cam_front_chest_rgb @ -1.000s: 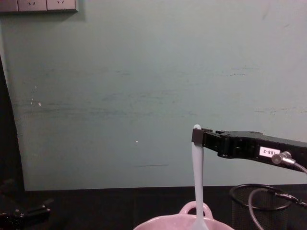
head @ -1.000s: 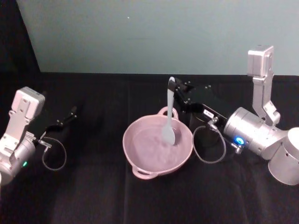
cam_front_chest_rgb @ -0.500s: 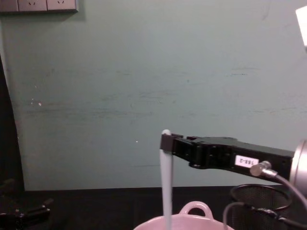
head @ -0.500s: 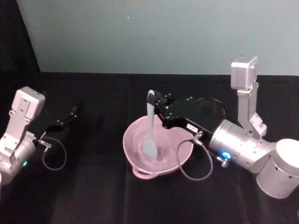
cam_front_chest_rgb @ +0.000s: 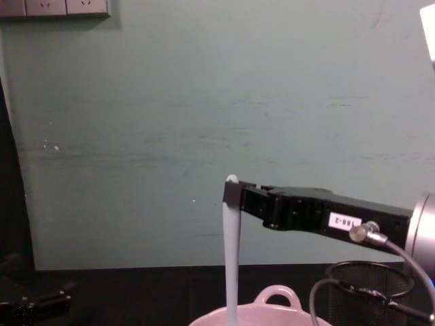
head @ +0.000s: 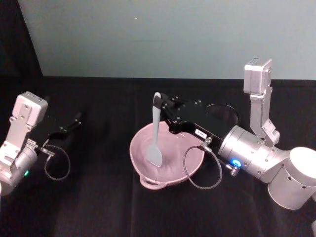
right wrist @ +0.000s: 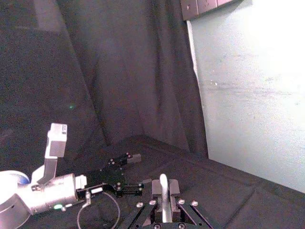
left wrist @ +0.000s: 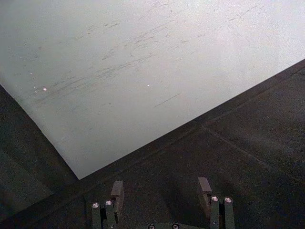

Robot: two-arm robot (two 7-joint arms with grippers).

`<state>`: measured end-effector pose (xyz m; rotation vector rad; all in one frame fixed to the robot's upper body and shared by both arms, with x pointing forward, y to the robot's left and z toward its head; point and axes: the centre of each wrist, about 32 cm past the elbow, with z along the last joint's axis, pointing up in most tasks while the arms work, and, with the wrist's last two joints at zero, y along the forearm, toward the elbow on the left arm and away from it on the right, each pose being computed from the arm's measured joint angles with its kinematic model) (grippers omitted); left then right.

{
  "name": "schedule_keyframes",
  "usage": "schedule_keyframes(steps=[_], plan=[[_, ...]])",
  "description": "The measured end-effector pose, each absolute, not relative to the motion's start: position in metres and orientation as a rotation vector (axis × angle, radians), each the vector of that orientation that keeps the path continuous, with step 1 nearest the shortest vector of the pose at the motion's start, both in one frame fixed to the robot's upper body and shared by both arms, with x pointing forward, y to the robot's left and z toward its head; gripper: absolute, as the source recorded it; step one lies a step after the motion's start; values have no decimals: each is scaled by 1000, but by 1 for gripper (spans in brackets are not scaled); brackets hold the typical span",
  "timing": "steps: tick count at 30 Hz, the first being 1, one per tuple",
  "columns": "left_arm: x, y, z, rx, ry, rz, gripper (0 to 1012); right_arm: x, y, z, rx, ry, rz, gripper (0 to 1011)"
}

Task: Use the one hand to pick up the spoon and stir the clear water in the bowl.

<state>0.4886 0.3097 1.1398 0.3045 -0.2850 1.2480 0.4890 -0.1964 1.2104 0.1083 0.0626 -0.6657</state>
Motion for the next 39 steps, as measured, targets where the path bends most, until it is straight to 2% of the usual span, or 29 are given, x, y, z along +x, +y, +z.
schedule_keyframes(steps=[4, 8, 15, 21, 29, 39], plan=[[489, 310, 1140, 304, -285, 1248, 1011, 489, -199, 1217, 122, 49, -667, 98], [489, 310, 1140, 304, -285, 1248, 1011, 491, -205, 1235, 145, 8, -675, 98], [489, 310, 1140, 304, -285, 1248, 1011, 495, -226, 1277, 156, -67, -733, 98], [489, 310, 1140, 305, -285, 1248, 1011, 496, -248, 1298, 143, -114, -786, 98], [489, 310, 1140, 305, -285, 1248, 1011, 493, -270, 1306, 121, -135, -856, 98], [489, 310, 1140, 304, -285, 1248, 1011, 497, -287, 1287, 112, -63, -929, 98]])
